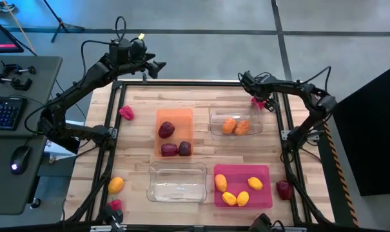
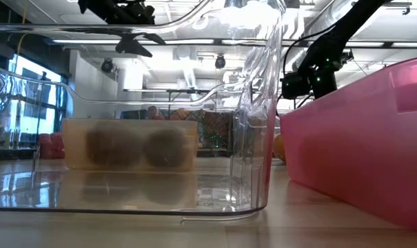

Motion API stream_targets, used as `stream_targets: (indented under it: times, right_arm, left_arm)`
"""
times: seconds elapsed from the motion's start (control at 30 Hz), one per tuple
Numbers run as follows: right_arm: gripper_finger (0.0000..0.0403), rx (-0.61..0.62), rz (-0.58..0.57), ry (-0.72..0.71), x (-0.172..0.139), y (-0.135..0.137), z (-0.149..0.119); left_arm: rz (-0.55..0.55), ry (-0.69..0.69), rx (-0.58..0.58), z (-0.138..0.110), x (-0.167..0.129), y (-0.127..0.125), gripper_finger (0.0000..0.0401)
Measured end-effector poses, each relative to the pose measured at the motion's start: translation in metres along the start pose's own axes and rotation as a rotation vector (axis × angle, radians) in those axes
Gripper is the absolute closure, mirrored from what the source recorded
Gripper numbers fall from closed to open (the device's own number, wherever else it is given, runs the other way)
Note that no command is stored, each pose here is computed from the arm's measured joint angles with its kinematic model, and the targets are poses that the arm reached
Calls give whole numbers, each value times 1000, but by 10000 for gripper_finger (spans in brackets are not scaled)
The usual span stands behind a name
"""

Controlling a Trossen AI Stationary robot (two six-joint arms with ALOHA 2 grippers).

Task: Sort produce into baskets
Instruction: Put the top right bell pepper into the bottom transparent bin

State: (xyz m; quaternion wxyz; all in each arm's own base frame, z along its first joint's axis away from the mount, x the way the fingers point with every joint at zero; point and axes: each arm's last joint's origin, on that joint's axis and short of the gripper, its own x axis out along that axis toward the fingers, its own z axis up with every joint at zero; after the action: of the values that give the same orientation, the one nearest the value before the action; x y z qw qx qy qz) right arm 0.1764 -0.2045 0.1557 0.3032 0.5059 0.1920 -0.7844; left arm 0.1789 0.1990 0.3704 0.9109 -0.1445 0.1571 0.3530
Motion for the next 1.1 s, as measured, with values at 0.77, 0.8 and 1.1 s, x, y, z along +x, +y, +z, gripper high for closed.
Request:
stream_targets:
  times: [0.77, 0.8, 1.1]
  right_arm:
    - [89, 25, 41, -20, -12, -6, 7]
    - [86, 31, 40, -14, -11, -6, 8]
    - [9, 59, 57, 14, -9, -3, 13]
  left_arm:
    - [2, 15, 14, -1, 0, 0, 41]
    - [2, 15, 14, -1, 0, 0, 41]
    - [2, 15, 14, -1, 0, 0, 41]
